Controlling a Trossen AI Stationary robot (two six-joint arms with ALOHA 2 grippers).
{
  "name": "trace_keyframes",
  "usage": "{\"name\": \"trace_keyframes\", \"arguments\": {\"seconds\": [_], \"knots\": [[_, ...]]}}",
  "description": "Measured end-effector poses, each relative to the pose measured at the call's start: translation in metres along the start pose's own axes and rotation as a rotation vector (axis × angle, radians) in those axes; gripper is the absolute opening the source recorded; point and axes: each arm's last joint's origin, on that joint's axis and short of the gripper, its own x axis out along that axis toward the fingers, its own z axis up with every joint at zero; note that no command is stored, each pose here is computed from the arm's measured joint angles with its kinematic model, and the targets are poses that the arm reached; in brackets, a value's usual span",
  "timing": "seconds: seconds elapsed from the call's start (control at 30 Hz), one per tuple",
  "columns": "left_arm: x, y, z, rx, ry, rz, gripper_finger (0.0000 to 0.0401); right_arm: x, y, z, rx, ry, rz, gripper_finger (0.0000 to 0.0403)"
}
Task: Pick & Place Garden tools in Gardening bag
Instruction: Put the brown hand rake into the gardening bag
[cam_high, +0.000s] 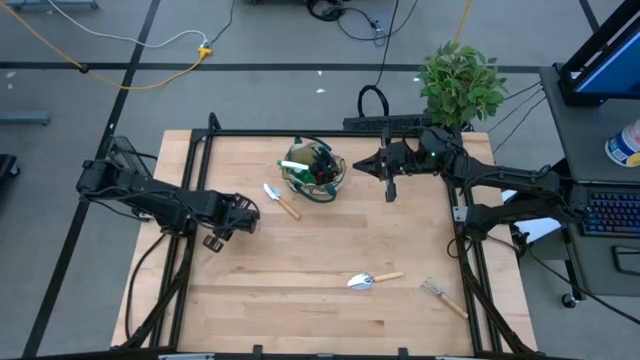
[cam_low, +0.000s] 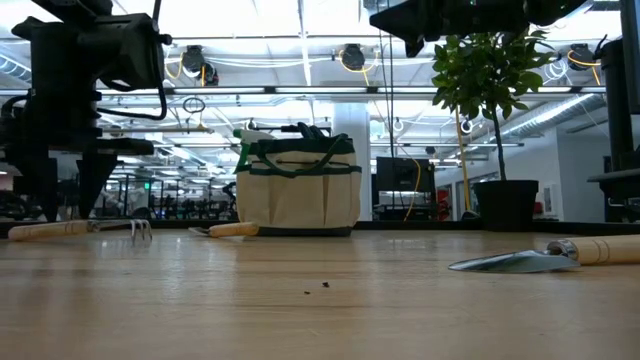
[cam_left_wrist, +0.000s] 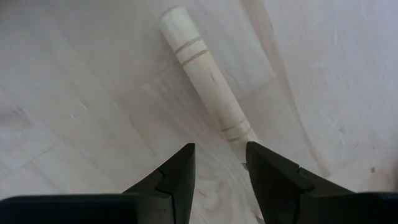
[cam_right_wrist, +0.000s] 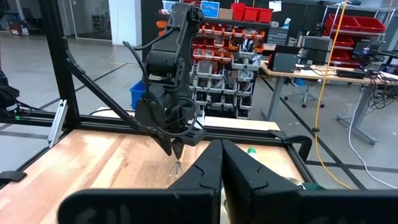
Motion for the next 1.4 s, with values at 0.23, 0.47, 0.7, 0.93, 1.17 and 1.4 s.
{"name": "trace_keyframes", "arguments": {"seconds": [0.23, 0.47, 0.7, 0.93, 1.17, 1.4], "knots": [[-0.001, -0.001, 0.0, -0.013, 0.003, -0.02, 0.015, 0.0, 0.0, -0.001, -0.003, 0.005, 0.0, 0.0], [-0.002, -0.001, 0.004, -0.022, -0.025, -0.027, 0.015, 0.0, 0.0, -0.001, -0.002, 0.005, 0.001, 0.0], [-0.002, 0.0, 0.005, -0.022, -0.031, -0.01, 0.015, 0.0, 0.0, -0.001, 0.001, 0.006, 0.001, 0.0], [0.003, -0.003, 0.003, -0.041, -0.061, 0.003, 0.015, 0.0, 0.0, -0.001, -0.001, 0.008, 0.002, 0.0], [0.014, -0.007, 0.0, -0.052, -0.114, 0.031, 0.015, 0.0, 0.0, -0.002, 0.01, 0.023, 0.003, 0.0], [0.025, -0.007, -0.007, -0.02, -0.139, 0.068, 0.015, 0.0, -0.001, -0.003, 0.013, 0.026, -0.001, 0.0]]}}
